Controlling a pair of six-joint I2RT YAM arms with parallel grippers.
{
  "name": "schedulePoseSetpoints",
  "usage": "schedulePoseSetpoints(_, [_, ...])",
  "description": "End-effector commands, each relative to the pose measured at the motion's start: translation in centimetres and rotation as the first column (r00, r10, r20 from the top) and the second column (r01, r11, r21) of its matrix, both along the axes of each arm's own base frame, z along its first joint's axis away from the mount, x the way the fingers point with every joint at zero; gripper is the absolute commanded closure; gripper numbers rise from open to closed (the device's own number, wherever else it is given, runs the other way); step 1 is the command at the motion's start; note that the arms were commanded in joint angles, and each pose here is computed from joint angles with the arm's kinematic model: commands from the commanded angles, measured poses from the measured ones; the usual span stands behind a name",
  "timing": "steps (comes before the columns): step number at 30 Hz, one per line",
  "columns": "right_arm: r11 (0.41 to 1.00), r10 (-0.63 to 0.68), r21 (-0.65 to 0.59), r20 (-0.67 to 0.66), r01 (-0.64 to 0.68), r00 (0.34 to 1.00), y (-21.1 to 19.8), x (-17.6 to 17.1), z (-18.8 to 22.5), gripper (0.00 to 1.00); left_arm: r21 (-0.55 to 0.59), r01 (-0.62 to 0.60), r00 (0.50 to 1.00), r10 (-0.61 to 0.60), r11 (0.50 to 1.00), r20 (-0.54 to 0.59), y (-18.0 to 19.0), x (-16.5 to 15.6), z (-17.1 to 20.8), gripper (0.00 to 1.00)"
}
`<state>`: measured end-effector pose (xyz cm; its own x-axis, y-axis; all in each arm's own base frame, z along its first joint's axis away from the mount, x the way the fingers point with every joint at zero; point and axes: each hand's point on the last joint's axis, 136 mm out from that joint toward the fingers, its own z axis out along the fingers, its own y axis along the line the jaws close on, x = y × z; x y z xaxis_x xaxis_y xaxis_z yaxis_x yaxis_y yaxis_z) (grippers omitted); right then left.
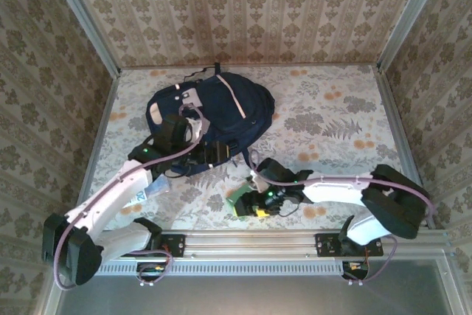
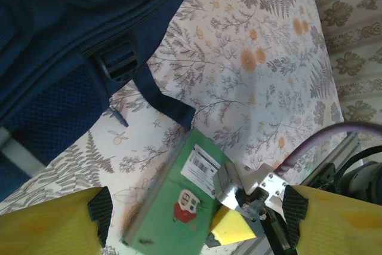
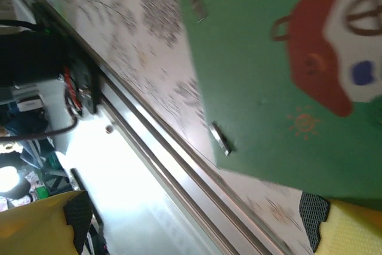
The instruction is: Pack books, pencil case, and school supplies into a backpack
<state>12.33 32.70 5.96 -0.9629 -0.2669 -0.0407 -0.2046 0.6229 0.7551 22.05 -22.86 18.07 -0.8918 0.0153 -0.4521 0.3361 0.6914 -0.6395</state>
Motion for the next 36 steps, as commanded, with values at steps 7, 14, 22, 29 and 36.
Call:
schedulePoseSetpoints(7, [0.997, 0.062, 0.027, 0.148, -0.067, 0.987, -1.6, 1.2, 6.0, 0.07, 0.000, -0.061, 0.986, 0.060, 0.998, -0.158, 1.7, -3.7, -4.2, 0.21])
schedulePoseSetpoints(14, [0.933, -0.223, -0.236, 0.212, 0.271, 0.951, -9.8, 8.0, 1.7, 0.12, 0.019, -0.085, 0.952, 0.087, 0.996, -0.294, 1.5, -6.0, -9.1, 0.21])
schedulePoseSetpoints(22, [0.953, -0.226, -0.192, 0.061, 0.233, 0.972, -7.5, 8.7, -1.7, 0.19, -0.029, -0.036, 0.927, 0.022, 0.999, -0.374, -0.6, -6.8, -12.1, 0.23])
schedulePoseSetpoints(29, [0.966, -0.227, -0.135, -0.026, 0.222, 0.974, -6.1, 7.8, -2.8, 0.34, -0.015, -0.021, 0.922, 0.014, 1.000, -0.387, -1.3, -6.5, -13.4, 0.25])
schedulePoseSetpoints(36, [0.973, -0.215, -0.088, -0.015, 0.213, 0.976, -5.6, 7.3, -1.6, 0.47, -0.021, 0.010, 0.913, -0.018, 1.000, -0.407, -2.2, -6.6, -14.1, 0.28])
